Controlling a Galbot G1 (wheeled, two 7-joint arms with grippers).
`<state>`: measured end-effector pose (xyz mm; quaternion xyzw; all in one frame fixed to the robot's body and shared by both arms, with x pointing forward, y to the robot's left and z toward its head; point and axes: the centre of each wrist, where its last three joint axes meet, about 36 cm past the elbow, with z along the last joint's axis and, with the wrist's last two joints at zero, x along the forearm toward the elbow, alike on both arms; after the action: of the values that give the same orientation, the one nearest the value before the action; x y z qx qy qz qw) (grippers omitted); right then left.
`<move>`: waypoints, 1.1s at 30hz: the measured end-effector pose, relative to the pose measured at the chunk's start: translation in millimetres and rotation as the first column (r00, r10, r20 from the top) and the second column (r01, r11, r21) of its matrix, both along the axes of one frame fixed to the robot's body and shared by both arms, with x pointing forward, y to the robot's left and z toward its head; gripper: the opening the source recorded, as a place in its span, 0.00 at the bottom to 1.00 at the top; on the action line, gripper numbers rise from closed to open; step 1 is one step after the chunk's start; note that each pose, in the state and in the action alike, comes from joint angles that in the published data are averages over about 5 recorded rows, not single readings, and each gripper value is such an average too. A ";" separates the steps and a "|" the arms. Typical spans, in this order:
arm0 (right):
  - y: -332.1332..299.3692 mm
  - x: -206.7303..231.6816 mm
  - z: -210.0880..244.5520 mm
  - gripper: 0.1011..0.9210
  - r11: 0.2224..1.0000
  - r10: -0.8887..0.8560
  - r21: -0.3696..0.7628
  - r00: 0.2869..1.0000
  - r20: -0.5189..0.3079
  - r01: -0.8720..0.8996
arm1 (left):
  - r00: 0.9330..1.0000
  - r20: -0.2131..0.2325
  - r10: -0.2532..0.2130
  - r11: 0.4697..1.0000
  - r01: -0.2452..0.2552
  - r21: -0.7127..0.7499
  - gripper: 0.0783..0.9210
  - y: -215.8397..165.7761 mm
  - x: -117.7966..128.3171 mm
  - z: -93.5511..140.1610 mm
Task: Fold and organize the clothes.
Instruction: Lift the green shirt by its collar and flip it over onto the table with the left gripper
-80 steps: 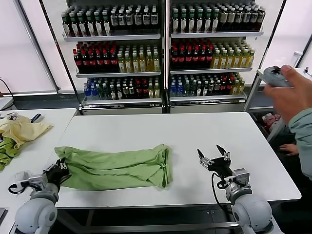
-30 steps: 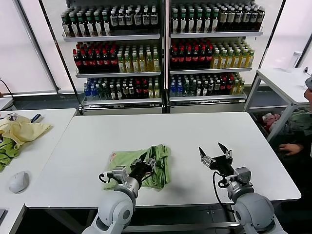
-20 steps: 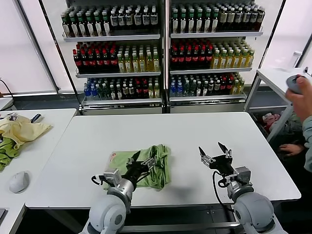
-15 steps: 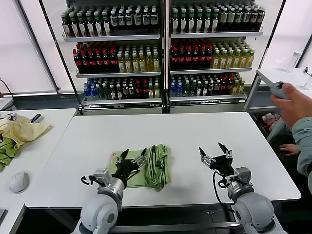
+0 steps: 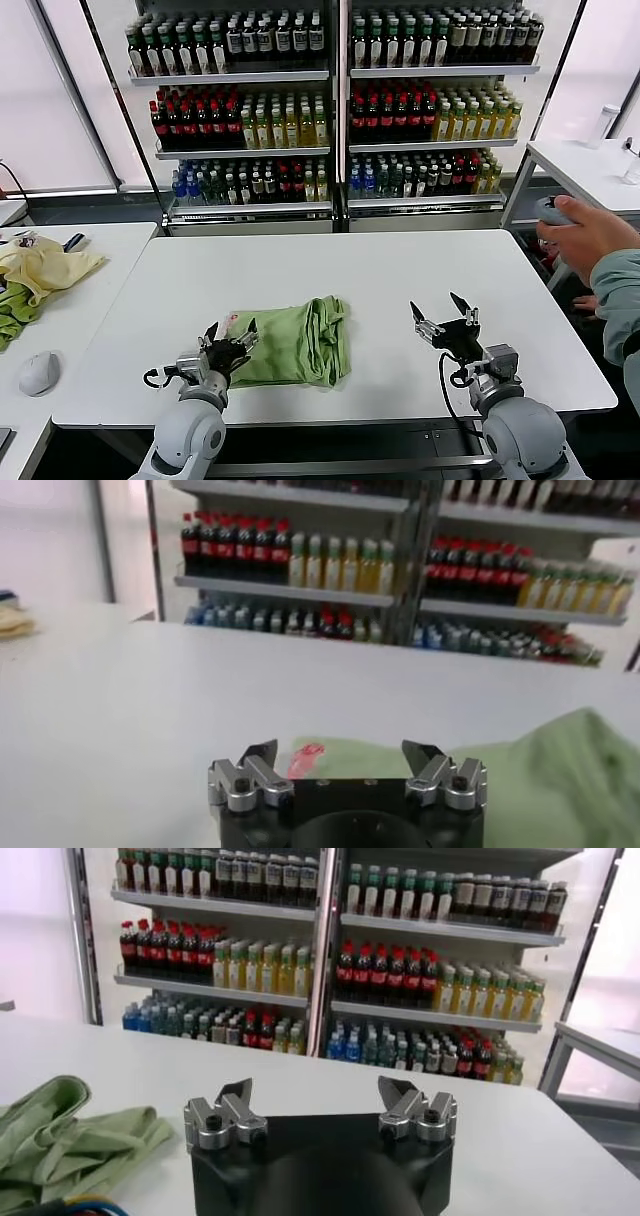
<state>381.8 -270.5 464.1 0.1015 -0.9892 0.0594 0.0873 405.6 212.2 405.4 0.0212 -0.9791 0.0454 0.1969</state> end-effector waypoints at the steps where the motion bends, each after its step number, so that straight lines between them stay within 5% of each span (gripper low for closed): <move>1: 0.1 -0.4 0.3 0.88 1.000 0.000 0.000 1.000 0.001 0.000 | 1.000 -0.008 0.007 1.000 -0.007 0.005 0.88 0.8 1.0 -2.0; 10: -1.1 -2.8 3.4 0.88 1.000 -0.003 -0.001 1.000 0.007 0.003 | 0.997 -0.069 0.035 0.999 -0.034 0.015 0.83 2.3 0.7 -12.3; 33: -1.1 -5.6 5.7 0.88 1.000 -0.017 0.001 1.000 0.009 0.017 | 0.993 -0.120 0.012 0.973 -0.039 -0.226 0.07 19.7 5.0 -9.0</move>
<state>376.1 -271.6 469.8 0.0927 -0.9905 0.0586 0.0831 410.6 231.9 396.4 0.0136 -0.9538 0.1584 0.2550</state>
